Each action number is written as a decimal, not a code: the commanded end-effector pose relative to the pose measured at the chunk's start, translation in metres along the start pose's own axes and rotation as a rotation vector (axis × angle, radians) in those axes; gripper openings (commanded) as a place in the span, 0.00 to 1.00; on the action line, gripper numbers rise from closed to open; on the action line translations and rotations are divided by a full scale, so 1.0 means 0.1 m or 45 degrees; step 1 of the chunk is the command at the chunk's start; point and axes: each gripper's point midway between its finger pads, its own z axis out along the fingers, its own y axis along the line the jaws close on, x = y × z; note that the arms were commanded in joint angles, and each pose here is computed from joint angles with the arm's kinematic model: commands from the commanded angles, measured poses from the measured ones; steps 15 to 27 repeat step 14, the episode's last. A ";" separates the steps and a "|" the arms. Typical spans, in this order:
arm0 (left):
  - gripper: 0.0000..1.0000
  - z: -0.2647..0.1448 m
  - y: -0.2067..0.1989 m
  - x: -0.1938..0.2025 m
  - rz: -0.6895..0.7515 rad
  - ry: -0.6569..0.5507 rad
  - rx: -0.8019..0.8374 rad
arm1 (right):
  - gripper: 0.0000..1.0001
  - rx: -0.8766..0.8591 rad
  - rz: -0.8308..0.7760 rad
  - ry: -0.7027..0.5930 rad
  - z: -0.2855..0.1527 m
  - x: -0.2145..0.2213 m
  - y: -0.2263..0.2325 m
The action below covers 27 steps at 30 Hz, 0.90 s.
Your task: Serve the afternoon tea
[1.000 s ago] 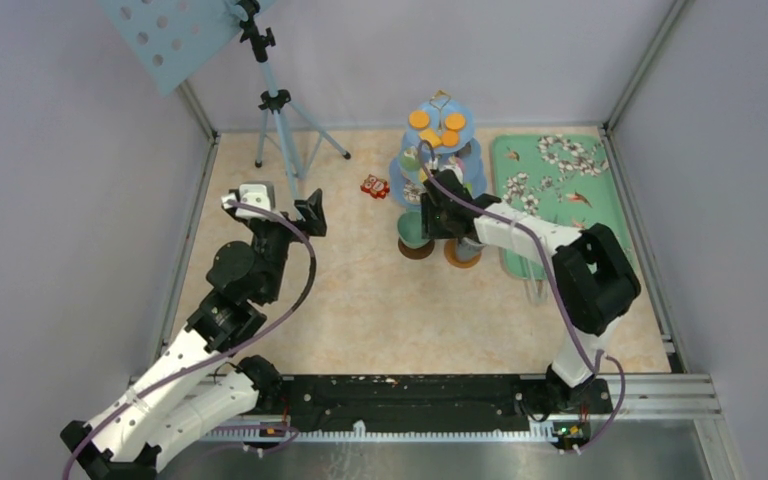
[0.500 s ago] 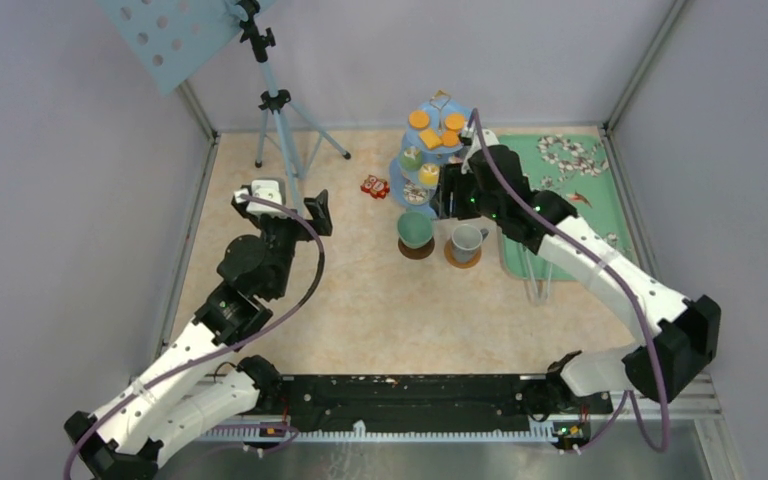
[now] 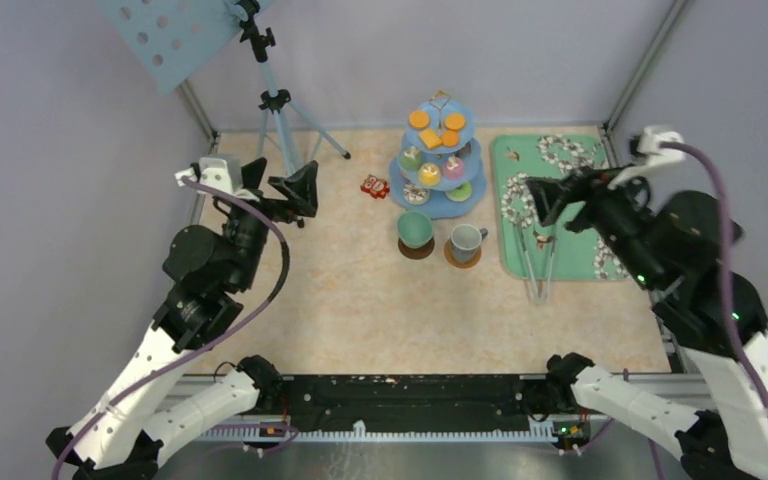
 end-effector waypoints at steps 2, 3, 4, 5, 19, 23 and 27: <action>0.99 -0.10 -0.11 -0.39 -0.058 -0.065 0.085 | 0.77 0.161 -0.026 -0.215 -0.57 -0.38 -0.38; 0.99 -0.11 -0.11 -0.43 -0.059 -0.076 0.089 | 0.77 0.165 -0.020 -0.240 -0.64 -0.40 -0.40; 0.99 -0.13 -0.11 -0.47 -0.058 -0.088 0.090 | 0.78 0.164 -0.014 -0.268 -0.70 -0.44 -0.42; 0.99 -0.13 -0.10 -0.50 -0.054 -0.094 0.089 | 0.80 0.161 -0.008 -0.293 -0.75 -0.46 -0.43; 0.99 -0.19 -0.01 -0.58 -0.037 -0.108 0.044 | 0.85 0.180 0.026 -0.390 -0.90 -0.37 -0.54; 0.99 -0.19 -0.01 -0.58 -0.037 -0.108 0.044 | 0.85 0.180 0.026 -0.390 -0.90 -0.37 -0.54; 0.99 -0.19 -0.01 -0.58 -0.037 -0.108 0.044 | 0.85 0.180 0.026 -0.390 -0.90 -0.37 -0.54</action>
